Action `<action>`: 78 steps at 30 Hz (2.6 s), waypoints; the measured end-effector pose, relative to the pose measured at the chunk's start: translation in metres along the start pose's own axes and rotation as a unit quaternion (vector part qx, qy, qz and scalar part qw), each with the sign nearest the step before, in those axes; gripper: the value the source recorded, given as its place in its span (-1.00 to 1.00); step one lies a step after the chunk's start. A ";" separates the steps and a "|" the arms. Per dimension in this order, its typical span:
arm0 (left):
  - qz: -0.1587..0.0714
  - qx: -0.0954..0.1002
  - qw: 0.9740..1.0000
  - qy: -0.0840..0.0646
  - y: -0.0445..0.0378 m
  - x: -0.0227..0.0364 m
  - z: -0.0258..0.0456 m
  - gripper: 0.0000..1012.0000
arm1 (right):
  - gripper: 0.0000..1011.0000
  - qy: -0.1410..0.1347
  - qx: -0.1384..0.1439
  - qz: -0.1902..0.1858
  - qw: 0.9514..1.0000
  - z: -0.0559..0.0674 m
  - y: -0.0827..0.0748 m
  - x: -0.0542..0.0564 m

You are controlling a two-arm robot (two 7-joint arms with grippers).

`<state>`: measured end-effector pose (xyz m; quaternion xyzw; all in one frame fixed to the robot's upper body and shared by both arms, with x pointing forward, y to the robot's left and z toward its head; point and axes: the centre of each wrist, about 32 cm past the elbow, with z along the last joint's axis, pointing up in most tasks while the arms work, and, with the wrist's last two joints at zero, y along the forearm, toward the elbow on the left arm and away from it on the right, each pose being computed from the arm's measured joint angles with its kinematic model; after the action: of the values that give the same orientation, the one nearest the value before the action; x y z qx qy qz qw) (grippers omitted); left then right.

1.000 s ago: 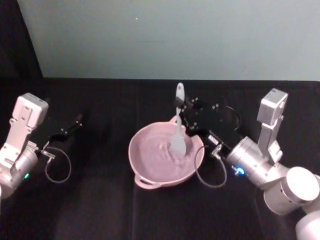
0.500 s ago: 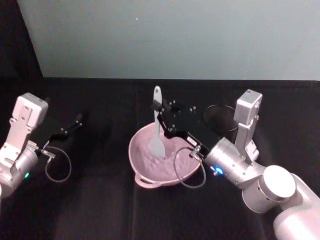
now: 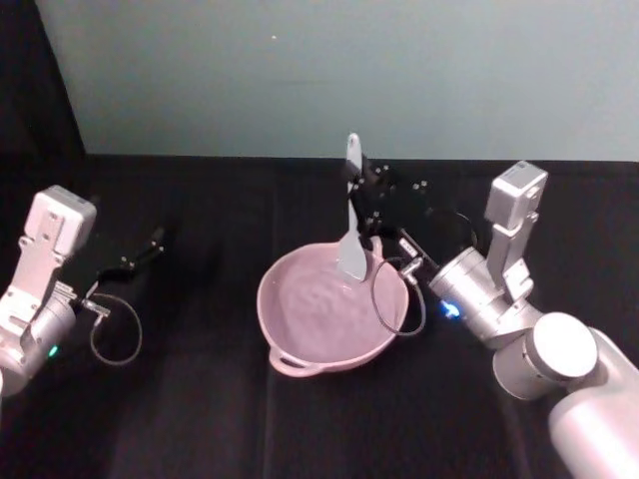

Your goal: Use the one hand to pick up the spoon and stir the clear water in the bowl.

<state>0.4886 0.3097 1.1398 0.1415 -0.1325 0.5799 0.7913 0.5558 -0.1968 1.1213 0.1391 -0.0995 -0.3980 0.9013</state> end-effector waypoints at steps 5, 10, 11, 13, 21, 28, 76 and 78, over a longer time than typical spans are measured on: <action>0.000 0.000 1.000 0.000 0.0000 0.0000 0.0000 1.00 | -0.77 0.026 0.003 -0.004 1.000 0.017 -0.008 0.003; 0.000 0.000 1.000 0.000 0.0000 0.0000 0.0000 1.00 | -0.77 0.076 0.007 -0.001 0.997 0.044 -0.016 0.005; 0.000 0.000 1.000 0.000 0.0000 0.0000 0.0000 1.00 | -0.77 0.083 0.006 -0.001 0.996 0.048 -0.017 0.006; 0.000 0.000 1.000 0.000 0.0000 0.0000 0.0000 1.00 | -0.77 0.101 0.005 -0.002 0.995 0.061 -0.019 0.012; 0.000 0.000 1.000 0.000 0.0000 0.0000 0.0000 1.00 | -0.77 0.158 0.014 -0.017 0.987 0.094 -0.027 0.033; 0.000 0.000 1.000 0.000 0.0000 0.0000 0.0000 1.00 | -0.77 0.199 0.021 -0.048 0.979 0.108 -0.037 0.055; 0.000 0.000 1.000 0.000 0.0000 0.0000 0.0000 1.00 | -0.77 0.263 -0.061 -0.104 0.957 0.030 -0.056 0.090; 0.000 0.000 1.000 0.000 0.0000 0.0000 0.0000 1.00 | -0.77 0.274 -0.063 -0.104 0.954 0.028 -0.057 0.092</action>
<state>0.4886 0.3097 1.1398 0.1415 -0.1325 0.5799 0.7913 0.5689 -0.3067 1.1355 0.1951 0.1915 -0.4413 0.8547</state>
